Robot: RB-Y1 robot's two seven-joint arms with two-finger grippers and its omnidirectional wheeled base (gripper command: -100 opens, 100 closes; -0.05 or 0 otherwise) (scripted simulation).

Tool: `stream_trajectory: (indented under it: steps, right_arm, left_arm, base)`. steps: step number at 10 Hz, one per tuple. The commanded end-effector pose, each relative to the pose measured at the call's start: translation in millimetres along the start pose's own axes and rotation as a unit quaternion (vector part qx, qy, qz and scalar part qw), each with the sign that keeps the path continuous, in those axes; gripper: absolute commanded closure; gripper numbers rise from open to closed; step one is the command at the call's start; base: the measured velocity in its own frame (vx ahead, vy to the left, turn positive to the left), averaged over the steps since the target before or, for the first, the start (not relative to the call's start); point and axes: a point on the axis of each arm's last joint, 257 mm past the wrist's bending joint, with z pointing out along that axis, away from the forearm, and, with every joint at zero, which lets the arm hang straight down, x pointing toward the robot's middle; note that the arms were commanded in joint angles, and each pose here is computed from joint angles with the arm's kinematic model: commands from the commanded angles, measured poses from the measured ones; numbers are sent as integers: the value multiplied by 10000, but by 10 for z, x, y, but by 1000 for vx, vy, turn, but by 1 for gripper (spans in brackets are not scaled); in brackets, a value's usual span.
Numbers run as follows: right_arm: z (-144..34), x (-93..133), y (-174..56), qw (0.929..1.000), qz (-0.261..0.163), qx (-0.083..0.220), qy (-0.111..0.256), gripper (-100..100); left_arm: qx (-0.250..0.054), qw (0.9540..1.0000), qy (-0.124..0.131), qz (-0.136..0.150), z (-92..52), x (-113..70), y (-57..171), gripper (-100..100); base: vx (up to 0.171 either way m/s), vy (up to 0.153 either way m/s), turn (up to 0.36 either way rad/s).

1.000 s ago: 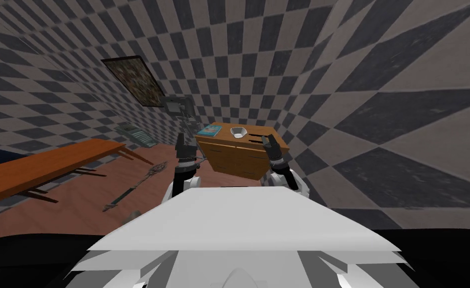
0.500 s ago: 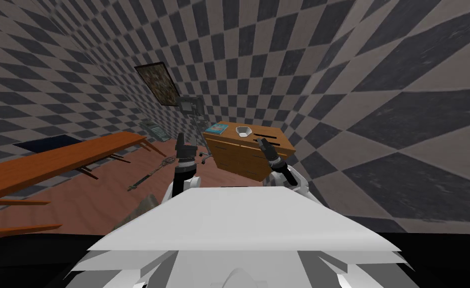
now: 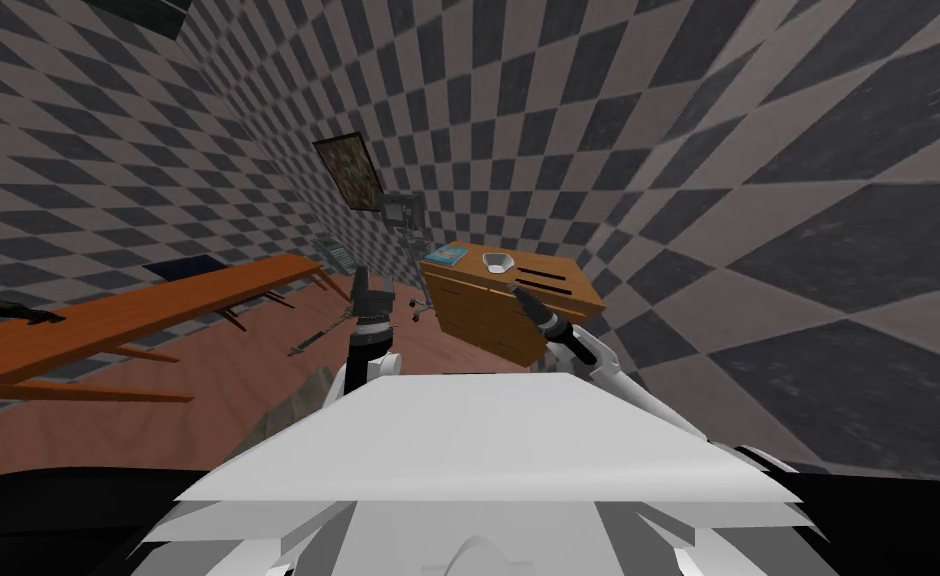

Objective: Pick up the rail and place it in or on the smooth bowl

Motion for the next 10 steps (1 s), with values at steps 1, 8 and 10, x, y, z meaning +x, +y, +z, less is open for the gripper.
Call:
stream_trajectory:
  steps: [1, 8, 10]
  right_arm:
    - [-49, 138, -65, 9991, -46, -59, 412, -100]
    - [-412, 438, -332, 9812, -354, -41, 1897, -100]
    - [-566, 488, -431, 9707, -455, -6, 2359, -100]
  left_arm:
    - [0, 10000, 0, 0, 0, 0, 0, 0]
    - [-1, 10000, 0, 1, 0, 0, 0, 0]
    - [-1, 10000, 0, 1, 0, 0, 0, 0]
  base:
    - [-31, -6, 272]
    - [-20, -4, 172]
    - [-15, -6, 181]
